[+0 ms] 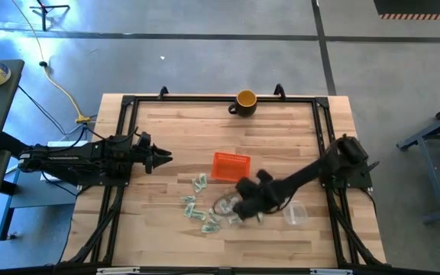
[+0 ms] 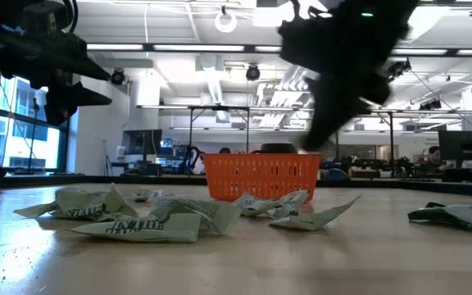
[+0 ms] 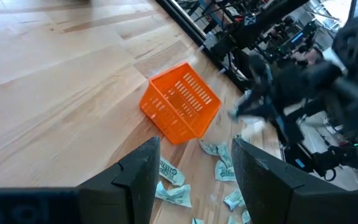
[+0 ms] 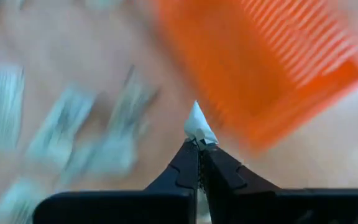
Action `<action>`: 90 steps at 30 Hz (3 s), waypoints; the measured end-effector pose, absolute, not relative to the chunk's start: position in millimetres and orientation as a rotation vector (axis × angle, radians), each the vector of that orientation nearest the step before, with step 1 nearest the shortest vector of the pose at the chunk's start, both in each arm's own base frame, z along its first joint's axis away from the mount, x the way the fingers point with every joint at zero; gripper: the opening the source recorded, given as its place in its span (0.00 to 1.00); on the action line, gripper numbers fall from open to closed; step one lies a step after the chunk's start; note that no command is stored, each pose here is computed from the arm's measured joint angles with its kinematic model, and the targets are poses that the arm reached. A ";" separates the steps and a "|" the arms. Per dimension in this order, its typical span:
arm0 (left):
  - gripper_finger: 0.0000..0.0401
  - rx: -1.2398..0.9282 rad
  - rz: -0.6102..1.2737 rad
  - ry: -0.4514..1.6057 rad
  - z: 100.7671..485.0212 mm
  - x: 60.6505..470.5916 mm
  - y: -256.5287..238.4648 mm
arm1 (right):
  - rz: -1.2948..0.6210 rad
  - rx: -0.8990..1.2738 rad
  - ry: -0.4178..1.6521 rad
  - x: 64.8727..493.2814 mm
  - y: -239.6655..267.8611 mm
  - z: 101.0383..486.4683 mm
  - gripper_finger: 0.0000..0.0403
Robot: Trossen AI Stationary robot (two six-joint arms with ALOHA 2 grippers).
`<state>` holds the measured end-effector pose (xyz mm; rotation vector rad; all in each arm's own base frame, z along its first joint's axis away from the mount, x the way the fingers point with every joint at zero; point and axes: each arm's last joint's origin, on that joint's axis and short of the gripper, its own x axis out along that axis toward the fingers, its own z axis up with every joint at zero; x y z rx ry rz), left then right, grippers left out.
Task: Pick and place items into bin
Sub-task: Put the light green stevia packet into the orange bin
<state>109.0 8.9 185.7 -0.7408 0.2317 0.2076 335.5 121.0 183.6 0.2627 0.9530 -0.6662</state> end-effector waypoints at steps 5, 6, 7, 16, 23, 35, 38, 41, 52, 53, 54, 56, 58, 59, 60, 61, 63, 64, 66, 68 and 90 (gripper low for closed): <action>0.58 -0.741 0.208 0.232 185.7 109.0 8.9 | -0.789 0.230 0.809 353.0 69.4 201.7 0.05; 0.58 -0.740 0.209 0.232 185.7 109.0 8.9 | -0.778 0.239 0.798 359.3 58.2 202.2 0.05; 0.58 -0.739 0.215 0.230 185.6 109.0 9.1 | -0.736 0.251 0.791 367.3 48.5 200.6 0.05; 0.58 -0.787 0.297 0.194 185.6 108.6 11.3 | -0.613 0.379 0.860 385.2 3.0 186.5 0.14; 0.58 -0.797 0.336 0.217 182.2 107.4 11.9 | -0.425 0.280 0.919 388.5 25.2 192.8 0.38; 0.58 -0.562 -0.005 0.532 165.5 125.4 0.3 | -0.499 -0.008 1.056 356.8 46.7 223.0 0.59; 0.58 -0.415 -0.085 0.604 166.6 136.9 -5.4 | -0.481 -0.086 1.092 342.0 55.5 236.0 0.58; 0.58 -0.260 -0.147 0.671 167.3 149.2 -11.2 | -0.472 -0.118 1.182 325.8 61.0 239.7 0.57; 0.58 0.070 -0.131 0.937 155.9 212.1 -14.1 | -0.517 -0.187 1.202 289.4 93.7 256.8 0.65; 0.58 0.105 -0.158 0.968 153.8 218.5 -14.7 | -0.521 -0.199 1.214 286.1 96.5 256.7 0.66; 0.58 0.144 -0.182 0.994 152.3 224.5 -15.0 | -0.521 -0.207 1.227 282.7 99.9 256.5 0.68; 0.58 0.233 -0.220 1.005 152.7 239.6 -15.6 | -0.528 -0.217 1.244 276.2 106.7 256.4 0.70; 0.58 0.304 -0.237 1.015 155.0 251.0 -15.7 | -0.537 -0.225 1.257 269.7 113.2 256.5 0.71; 0.58 0.327 -0.246 1.017 157.1 256.4 -15.9 | -0.541 -0.229 1.263 266.5 116.4 256.5 0.71; 0.58 0.347 -0.257 1.013 159.9 261.0 -16.2 | -0.544 -0.230 1.264 263.7 119.8 256.5 0.71; 0.58 0.369 -0.271 1.008 162.4 264.7 -16.4 | -0.545 -0.231 1.261 261.1 123.4 256.1 0.71; 0.58 0.404 -0.330 0.994 165.3 270.4 -17.6 | -0.548 -0.235 1.260 254.8 130.4 252.7 0.71; 0.58 0.420 -0.366 0.996 164.9 270.9 -18.3 | -0.550 -0.242 1.270 250.8 133.5 250.6 0.71; 0.58 0.445 -0.423 1.004 161.8 271.5 -19.3 | -0.552 -0.247 1.283 243.5 139.1 244.5 0.71; 0.58 0.459 -0.456 1.015 159.1 271.4 -19.8 | -0.558 -0.243 1.293 237.0 143.7 238.5 0.71; 0.35 0.484 -0.460 1.061 136.0 280.5 -20.0 | -0.632 -0.211 1.252 220.8 152.0 220.0 0.71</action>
